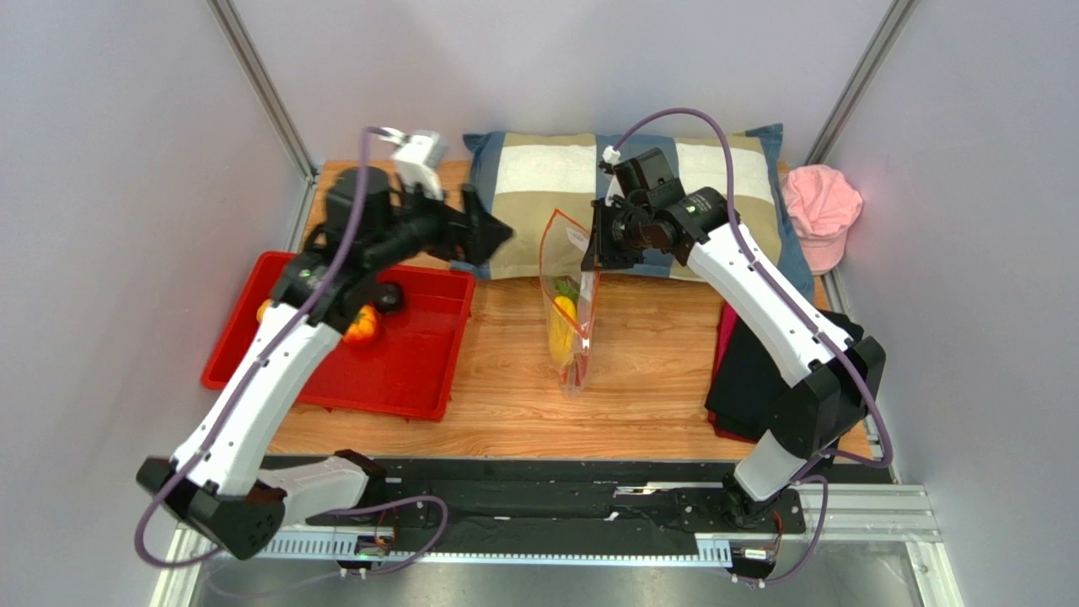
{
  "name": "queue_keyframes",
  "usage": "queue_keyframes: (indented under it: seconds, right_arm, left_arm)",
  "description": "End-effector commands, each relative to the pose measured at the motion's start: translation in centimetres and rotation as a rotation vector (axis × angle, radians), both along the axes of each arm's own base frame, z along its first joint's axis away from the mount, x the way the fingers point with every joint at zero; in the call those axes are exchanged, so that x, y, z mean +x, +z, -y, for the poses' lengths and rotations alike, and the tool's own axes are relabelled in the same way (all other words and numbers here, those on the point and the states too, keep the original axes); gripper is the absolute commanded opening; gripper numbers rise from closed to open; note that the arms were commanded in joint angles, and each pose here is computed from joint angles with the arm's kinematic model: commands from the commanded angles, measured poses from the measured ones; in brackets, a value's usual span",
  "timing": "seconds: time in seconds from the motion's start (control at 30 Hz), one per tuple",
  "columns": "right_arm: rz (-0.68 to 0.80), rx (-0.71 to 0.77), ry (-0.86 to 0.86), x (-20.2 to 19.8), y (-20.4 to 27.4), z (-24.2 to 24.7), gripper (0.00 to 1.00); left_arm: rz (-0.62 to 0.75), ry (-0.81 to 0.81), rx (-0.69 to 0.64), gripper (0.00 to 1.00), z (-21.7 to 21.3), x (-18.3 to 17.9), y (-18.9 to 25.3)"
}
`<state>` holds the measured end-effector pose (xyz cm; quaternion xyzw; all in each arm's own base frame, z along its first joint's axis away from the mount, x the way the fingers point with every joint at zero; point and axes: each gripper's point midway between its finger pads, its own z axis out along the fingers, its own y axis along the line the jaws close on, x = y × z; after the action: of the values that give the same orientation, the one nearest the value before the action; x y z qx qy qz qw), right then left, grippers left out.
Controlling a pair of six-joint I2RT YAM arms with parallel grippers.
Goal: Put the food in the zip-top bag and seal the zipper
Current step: Pick up the fake vegetable from the bin.
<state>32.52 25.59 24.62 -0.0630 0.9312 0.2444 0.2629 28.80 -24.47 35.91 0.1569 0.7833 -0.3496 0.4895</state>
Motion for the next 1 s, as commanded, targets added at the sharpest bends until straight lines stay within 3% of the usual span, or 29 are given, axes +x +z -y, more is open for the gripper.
queue_keyframes:
  seconds: [0.0, 0.03, 0.1, 0.13, 0.23, 0.37, 0.63, 0.97]
  right_arm:
    - [0.099, 0.020, -0.003, 0.0, 2.7, 0.8, 0.00]
    - [0.097, 0.016, -0.004, 0.0, 2.4, 0.9, 0.00]
    - [0.100, 0.016, -0.004, -0.1, 2.5, 1.0, 0.00]
    - [0.099, 0.012, -0.001, -0.2, 2.3, 1.0, 0.00]
    - [0.092, 0.008, -0.001, -0.2, 2.0, 1.0, 0.00]
    - [0.088, 0.004, 0.000, -0.1, 1.8, 1.0, 0.00]
    - [0.083, -0.006, -0.003, 0.1, 1.4, 1.0, 0.00]
    - [0.099, -0.020, -0.003, 0.2, 1.5, 1.3, 0.00]
  left_arm:
    - [0.073, 0.050, 0.209, 0.99, -8.2, 0.4, -1.1]
    - [0.032, 0.154, 0.242, 0.99, -12.4, 1.4, -2.3]
    - [-0.018, 0.134, 0.279, 0.99, -15.2, 1.3, -4.9]
    - [-0.091, 0.203, 0.291, 0.99, -18.6, 1.5, -6.6]
    - [-0.221, 0.274, 0.437, 0.99, -23.4, 2.0, -11.6]
    - [-0.432, 0.439, 0.470, 0.95, -29.9, 1.8, -17.9]
    - [-0.642, 0.526, 0.475, 0.99, -32.6, 3.5, -25.1]
    - [-0.737, 0.573, 0.398, 0.99, -32.3, 5.5, -29.2]
